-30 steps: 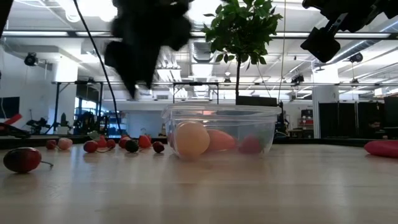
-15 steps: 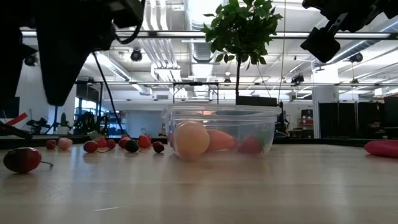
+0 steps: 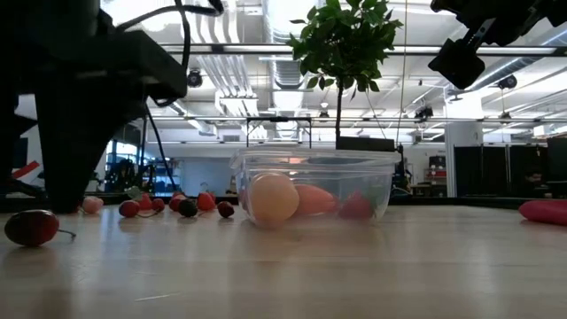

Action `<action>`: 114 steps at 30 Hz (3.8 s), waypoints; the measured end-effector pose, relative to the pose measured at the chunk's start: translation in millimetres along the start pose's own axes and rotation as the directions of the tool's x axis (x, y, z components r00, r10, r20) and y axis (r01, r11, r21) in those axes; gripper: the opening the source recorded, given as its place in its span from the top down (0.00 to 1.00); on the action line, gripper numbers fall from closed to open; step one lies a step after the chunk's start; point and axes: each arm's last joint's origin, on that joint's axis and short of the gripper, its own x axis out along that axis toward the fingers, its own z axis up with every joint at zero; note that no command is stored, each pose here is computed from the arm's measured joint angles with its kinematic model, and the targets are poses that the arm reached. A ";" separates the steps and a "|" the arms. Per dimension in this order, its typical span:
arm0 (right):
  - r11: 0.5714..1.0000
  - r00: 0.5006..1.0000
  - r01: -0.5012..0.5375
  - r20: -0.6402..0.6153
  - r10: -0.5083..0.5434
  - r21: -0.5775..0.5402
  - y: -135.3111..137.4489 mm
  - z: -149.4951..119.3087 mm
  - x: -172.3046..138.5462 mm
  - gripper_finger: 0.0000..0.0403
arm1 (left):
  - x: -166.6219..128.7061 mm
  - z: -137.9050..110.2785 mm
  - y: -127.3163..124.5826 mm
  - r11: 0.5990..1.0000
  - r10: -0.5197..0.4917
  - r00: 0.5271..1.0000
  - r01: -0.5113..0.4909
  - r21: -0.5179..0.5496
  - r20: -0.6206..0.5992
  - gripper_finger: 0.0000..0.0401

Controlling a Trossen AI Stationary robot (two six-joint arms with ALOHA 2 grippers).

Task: Pick and placing Produce into tupperware
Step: Put the red cherry into the transparent bin

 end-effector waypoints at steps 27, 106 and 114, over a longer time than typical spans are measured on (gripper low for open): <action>1.000 1.000 0.000 0.000 0.000 0.000 0.0 0.0 0.0 0.23 | 11.8 3.8 3.8 1.000 -0.027 0.999 0.027 0.001 0.023 0.60; 1.000 1.000 0.000 0.000 0.000 0.000 0.0 0.0 0.0 0.24 | -62.0 95.2 -39.3 0.437 -0.235 0.913 -0.208 0.875 0.335 0.44; 1.000 1.000 0.000 0.001 0.000 0.000 0.0 0.0 0.0 0.23 | -60.9 88.1 -17.6 0.453 -0.287 0.885 -0.211 0.866 0.365 0.44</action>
